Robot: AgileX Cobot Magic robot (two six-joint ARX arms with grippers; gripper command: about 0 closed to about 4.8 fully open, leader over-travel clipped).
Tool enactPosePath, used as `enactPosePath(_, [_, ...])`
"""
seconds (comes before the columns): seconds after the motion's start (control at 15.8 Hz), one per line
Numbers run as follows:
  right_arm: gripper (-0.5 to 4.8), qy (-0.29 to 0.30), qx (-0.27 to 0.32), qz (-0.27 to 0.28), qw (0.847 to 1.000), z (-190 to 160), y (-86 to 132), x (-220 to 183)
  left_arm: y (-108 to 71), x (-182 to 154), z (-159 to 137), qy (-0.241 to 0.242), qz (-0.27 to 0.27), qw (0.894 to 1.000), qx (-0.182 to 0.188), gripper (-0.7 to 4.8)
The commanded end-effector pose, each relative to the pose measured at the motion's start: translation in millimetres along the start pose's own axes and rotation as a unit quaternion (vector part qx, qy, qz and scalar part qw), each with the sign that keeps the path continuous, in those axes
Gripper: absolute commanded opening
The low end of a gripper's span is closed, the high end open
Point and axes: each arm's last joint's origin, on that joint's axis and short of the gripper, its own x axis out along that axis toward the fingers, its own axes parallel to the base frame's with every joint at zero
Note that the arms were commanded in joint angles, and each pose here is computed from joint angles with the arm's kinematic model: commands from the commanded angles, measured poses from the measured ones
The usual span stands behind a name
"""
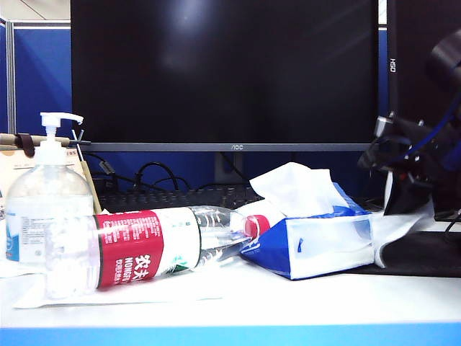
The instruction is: Pull out a tissue from the tissue dispenser, then press the switch of the alcohol sanitizer bottle to drop some sanitizer on the paper tissue, and finally place the treated tissue on the table.
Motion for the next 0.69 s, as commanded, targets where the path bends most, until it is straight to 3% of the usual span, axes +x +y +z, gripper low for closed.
enactPosePath(0.06, [-0.06,-0.018,-0.005,0.004,1.0,3.0,-0.5,4.4,-1.2,-0.3,4.0,-0.017,-0.003,1.0,0.014,-0.06])
enactPosePath(0.32, [0.08,-0.018,-0.005,0.0,1.0,2.5,-1.0,5.4,-1.2,-0.3,4.0,-0.017,-0.004,1.0,0.012,-0.06])
enactPosePath(0.38, [1.69,-0.015,-0.004,-0.001,1.0,1.9,-1.0,5.4,-1.3,-0.3,4.0,-0.016,-0.005,1.0,0.012,-0.06])
enactPosePath(0.44, [4.33,-0.012,0.01,-0.009,1.0,1.4,-1.6,5.4,-1.5,-0.3,3.9,-0.015,-0.009,1.0,0.012,-0.06])
enactPosePath(0.51, [4.79,-0.01,0.017,-0.015,1.0,0.8,-2.0,5.4,-1.9,-0.3,3.8,-0.013,-0.016,1.0,0.012,-0.06])
enactPosePath(0.69, [4.79,0.003,0.019,-0.016,1.0,-1.2,-2.1,4.8,-2.6,-0.3,3.5,-0.009,-0.028,0.999,0.012,-0.06])
